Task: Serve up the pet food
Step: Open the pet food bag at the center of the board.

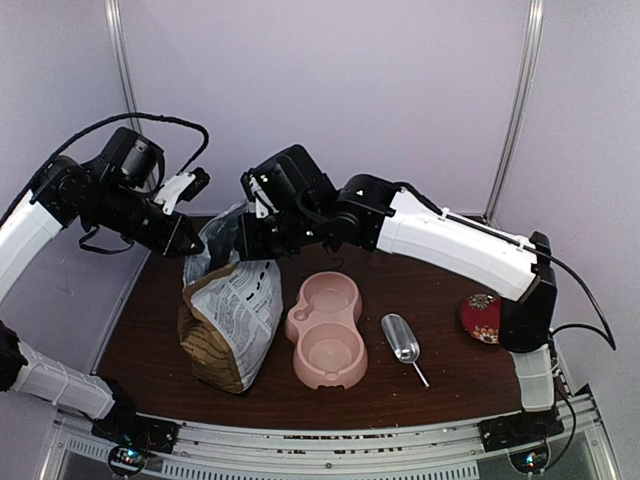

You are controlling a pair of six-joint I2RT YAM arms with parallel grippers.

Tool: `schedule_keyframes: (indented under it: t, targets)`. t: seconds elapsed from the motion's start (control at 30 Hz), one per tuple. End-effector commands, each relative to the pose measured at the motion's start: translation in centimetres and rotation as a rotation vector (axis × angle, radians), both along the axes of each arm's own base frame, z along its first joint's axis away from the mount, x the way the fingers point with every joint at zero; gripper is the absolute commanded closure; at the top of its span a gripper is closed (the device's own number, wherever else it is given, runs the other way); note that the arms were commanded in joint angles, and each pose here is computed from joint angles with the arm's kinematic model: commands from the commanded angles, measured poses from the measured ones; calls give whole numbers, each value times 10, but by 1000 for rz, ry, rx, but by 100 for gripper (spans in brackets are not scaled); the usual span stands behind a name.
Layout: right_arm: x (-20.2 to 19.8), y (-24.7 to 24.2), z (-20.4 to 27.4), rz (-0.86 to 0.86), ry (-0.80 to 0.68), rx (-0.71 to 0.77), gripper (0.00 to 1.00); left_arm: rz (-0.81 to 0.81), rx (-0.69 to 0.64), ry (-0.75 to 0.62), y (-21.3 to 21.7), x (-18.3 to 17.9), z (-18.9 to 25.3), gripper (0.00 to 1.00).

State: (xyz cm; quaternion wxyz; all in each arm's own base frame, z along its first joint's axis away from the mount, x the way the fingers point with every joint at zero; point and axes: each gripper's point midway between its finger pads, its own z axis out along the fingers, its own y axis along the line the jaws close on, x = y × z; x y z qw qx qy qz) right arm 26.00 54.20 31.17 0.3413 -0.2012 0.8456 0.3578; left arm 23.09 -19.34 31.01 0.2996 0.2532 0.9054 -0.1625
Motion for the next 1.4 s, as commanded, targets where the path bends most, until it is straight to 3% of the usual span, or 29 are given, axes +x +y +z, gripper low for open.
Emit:
schedule_keyframes:
  t: [0.0,0.13,0.37,0.43,0.6,0.83,1.03,1.37]
  targets:
    - [-1,-31,39,-34,-79,-39,100,101,166,-85,38,9,18,100]
    - [-2,-50,39,-69,-75,-96,100,191,303,-129,67,14,28,100]
    - [-7,-46,35,-50,-42,-87,100,141,272,-75,51,10,21,100]
    - [-10,-39,40,-30,-40,-55,99,128,254,-72,46,7,22,91]
    - [-18,-30,53,3,-47,3,68,118,198,-63,40,-2,26,59]
    - [-29,-22,61,17,-53,39,35,95,132,-21,28,-21,26,49]
    - [-39,-18,53,1,-47,24,28,111,119,21,26,-37,17,45]
    - [-50,-12,40,-19,-38,4,28,103,52,57,11,-49,13,45]
